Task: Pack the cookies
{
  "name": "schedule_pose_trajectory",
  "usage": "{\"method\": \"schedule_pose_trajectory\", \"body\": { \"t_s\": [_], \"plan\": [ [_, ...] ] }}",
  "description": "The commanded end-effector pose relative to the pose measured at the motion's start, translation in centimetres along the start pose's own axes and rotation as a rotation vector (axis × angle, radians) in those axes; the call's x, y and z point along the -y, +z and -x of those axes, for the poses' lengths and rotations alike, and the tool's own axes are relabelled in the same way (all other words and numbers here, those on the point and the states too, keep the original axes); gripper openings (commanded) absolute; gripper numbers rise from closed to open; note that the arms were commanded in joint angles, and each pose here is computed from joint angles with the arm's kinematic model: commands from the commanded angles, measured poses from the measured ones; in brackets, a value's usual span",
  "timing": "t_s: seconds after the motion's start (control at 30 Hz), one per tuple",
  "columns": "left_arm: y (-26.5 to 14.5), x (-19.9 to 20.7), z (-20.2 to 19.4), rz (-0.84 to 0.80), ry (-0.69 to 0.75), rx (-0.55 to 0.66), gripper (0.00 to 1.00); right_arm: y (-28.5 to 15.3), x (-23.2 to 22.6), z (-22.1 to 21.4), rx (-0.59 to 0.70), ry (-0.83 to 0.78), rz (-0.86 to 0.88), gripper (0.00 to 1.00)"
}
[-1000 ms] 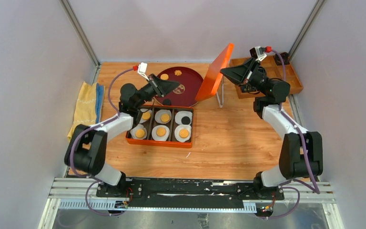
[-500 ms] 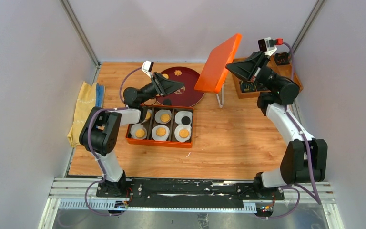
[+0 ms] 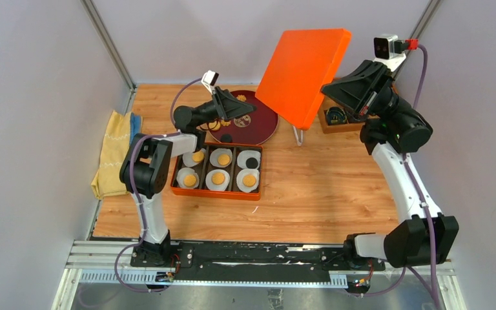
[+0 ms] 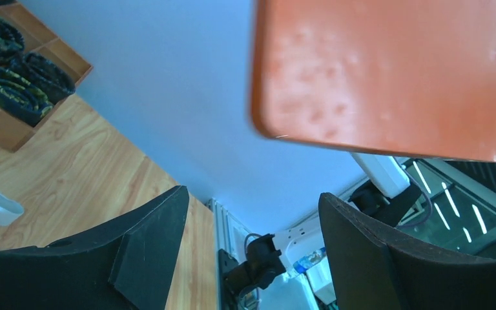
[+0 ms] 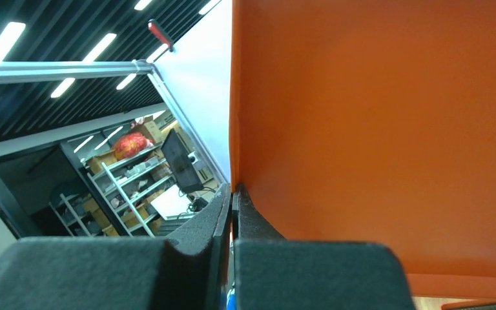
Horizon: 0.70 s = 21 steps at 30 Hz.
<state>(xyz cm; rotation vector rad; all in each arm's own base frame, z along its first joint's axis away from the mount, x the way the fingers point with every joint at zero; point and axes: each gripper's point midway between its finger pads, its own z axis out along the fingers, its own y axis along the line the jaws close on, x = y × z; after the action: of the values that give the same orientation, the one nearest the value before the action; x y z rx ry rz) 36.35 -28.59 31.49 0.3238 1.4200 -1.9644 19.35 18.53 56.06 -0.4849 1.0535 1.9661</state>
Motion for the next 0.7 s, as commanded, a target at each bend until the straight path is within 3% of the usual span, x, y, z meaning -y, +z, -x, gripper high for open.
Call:
{"method": "schedule_pose_trajectory", "body": {
  "t_s": [0.0,0.27,0.67],
  "plan": [
    [0.7,0.7,0.3,-0.06,0.064,-0.031,0.8,1.0,-5.2,-0.8,-0.001,-0.105,0.151,0.0],
    [2.7,1.6,2.3,-0.117,0.056,-0.005,0.8,2.2,-4.6,-3.0,-0.026,-0.014,0.215,0.0],
    [2.4,3.5,1.9,-0.124,0.068,0.0,0.8,2.2,-4.3,-3.2,-0.002,-0.045,0.221,0.0]
  ]
}}
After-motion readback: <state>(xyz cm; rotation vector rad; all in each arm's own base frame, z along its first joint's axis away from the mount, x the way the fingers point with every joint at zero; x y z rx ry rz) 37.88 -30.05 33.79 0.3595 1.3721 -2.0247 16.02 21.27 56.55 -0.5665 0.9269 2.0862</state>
